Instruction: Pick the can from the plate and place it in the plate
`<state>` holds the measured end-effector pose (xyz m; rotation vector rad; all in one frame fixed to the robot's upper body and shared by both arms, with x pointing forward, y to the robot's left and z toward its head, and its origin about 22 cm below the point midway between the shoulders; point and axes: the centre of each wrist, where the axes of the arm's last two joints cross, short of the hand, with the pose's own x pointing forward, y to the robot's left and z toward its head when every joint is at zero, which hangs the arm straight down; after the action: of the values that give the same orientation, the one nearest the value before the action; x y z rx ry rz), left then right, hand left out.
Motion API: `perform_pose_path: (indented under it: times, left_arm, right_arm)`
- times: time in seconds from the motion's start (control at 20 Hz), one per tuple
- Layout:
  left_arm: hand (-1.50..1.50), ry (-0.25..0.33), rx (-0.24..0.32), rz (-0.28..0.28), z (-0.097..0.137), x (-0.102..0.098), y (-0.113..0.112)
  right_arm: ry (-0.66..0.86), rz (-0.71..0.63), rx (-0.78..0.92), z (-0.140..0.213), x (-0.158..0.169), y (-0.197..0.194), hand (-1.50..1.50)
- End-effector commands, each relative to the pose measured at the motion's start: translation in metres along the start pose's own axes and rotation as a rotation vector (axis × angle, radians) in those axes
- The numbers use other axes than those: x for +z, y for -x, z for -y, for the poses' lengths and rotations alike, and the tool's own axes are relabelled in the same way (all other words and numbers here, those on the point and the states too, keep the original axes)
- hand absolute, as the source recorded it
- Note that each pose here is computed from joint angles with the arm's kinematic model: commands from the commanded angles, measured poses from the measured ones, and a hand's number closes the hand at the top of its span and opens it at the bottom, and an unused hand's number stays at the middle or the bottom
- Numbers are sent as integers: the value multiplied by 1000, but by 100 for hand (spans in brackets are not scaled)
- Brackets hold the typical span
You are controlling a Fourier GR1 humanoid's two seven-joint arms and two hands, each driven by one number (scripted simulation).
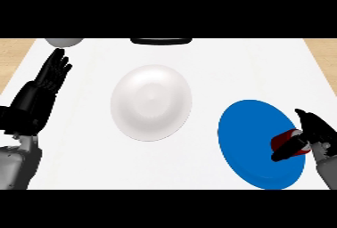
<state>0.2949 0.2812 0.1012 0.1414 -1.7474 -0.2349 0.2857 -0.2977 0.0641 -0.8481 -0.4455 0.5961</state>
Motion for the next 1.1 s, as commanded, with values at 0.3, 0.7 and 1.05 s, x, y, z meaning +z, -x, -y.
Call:
perform_pose_path:
  times: [0.3,0.7,1.05]
  left_arm:
    - [0,-6,-9,13,-7,0,-2]
    - [0,-8,11,-10,-1,-1,-9]
    - [0,-26,17,-22,2,1,7]
  right_arm:
    - [-33,-175,91,-29,-17,10,-150]
    - [298,-11,84,-31,-22,8,150]
    - [390,105,134,-109,66,68,150]
